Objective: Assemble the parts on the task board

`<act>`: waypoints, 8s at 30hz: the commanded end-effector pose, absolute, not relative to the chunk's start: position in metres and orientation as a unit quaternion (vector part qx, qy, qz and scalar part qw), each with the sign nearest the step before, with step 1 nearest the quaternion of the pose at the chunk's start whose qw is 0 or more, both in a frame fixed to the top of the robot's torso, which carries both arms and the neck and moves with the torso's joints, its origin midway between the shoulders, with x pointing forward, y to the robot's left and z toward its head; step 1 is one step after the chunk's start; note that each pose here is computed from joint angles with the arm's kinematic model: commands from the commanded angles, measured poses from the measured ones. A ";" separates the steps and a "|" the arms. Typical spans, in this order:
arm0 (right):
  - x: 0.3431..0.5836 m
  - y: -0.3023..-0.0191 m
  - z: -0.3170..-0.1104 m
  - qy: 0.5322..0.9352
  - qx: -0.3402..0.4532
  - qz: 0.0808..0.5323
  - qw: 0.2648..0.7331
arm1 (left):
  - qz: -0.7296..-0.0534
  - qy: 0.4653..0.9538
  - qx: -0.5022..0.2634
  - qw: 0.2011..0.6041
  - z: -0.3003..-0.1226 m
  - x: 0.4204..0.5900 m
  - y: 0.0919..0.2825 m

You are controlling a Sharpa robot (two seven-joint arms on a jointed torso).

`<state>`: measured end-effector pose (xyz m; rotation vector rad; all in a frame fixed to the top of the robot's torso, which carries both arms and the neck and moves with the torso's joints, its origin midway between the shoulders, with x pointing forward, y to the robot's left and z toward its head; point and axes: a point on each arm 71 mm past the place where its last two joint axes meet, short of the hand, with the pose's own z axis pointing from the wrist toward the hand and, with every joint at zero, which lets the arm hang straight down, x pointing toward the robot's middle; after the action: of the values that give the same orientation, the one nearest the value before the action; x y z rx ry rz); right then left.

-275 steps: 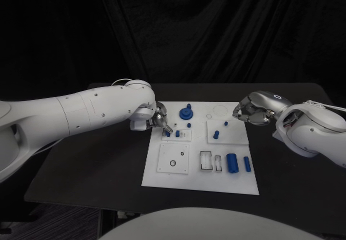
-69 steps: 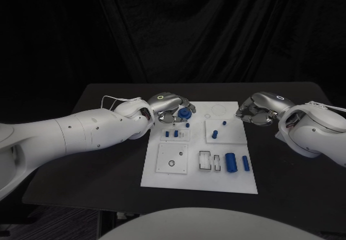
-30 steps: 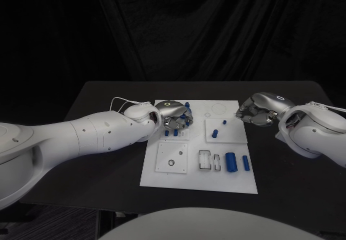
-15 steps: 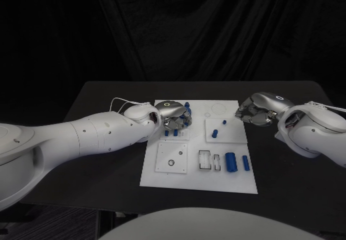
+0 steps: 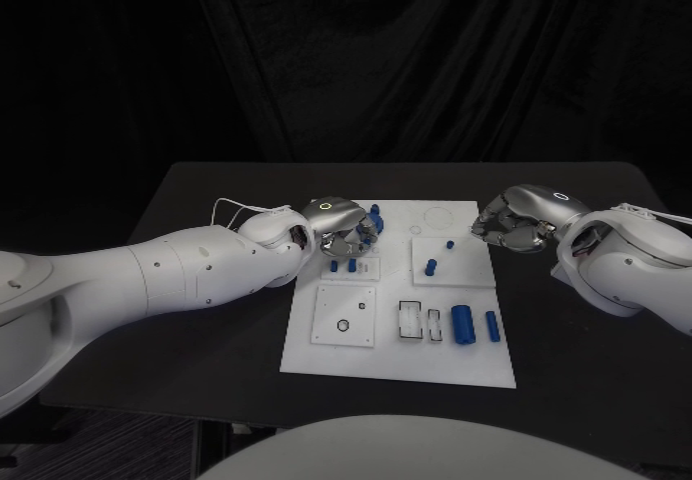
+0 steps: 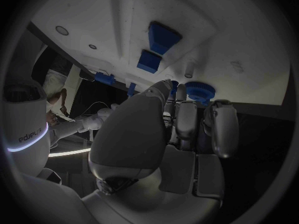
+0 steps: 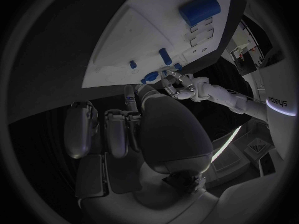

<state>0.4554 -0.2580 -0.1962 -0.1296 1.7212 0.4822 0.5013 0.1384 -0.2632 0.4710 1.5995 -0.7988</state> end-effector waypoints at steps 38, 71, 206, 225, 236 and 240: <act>0.454 -0.259 -0.202 0.761 -0.054 0.207 0.613 | -0.326 0.708 0.188 0.597 -0.252 0.490 0.184; 0.454 -0.260 -0.203 0.762 -0.054 0.206 0.612 | -0.333 0.697 0.186 0.608 -0.260 0.491 0.173; 0.441 -0.237 -0.188 0.731 -0.139 0.206 0.635 | -0.695 0.532 -0.297 0.382 -0.226 0.438 0.250; 0.445 -0.243 -0.221 0.749 -0.176 0.151 0.620 | -0.709 0.525 -0.306 0.358 -0.224 0.428 0.248; 0.447 -0.247 -0.228 0.748 -0.180 0.141 0.623 | -0.709 0.527 -0.307 0.355 -0.227 0.428 0.247; 0.448 -0.246 -0.229 0.744 -0.182 0.145 0.626 | -0.708 0.528 -0.308 0.353 -0.228 0.428 0.247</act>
<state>0.4480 -0.2454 -0.2288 -0.4083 1.7230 0.3489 0.4300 0.2466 -0.2370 -0.8563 1.5046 -1.7308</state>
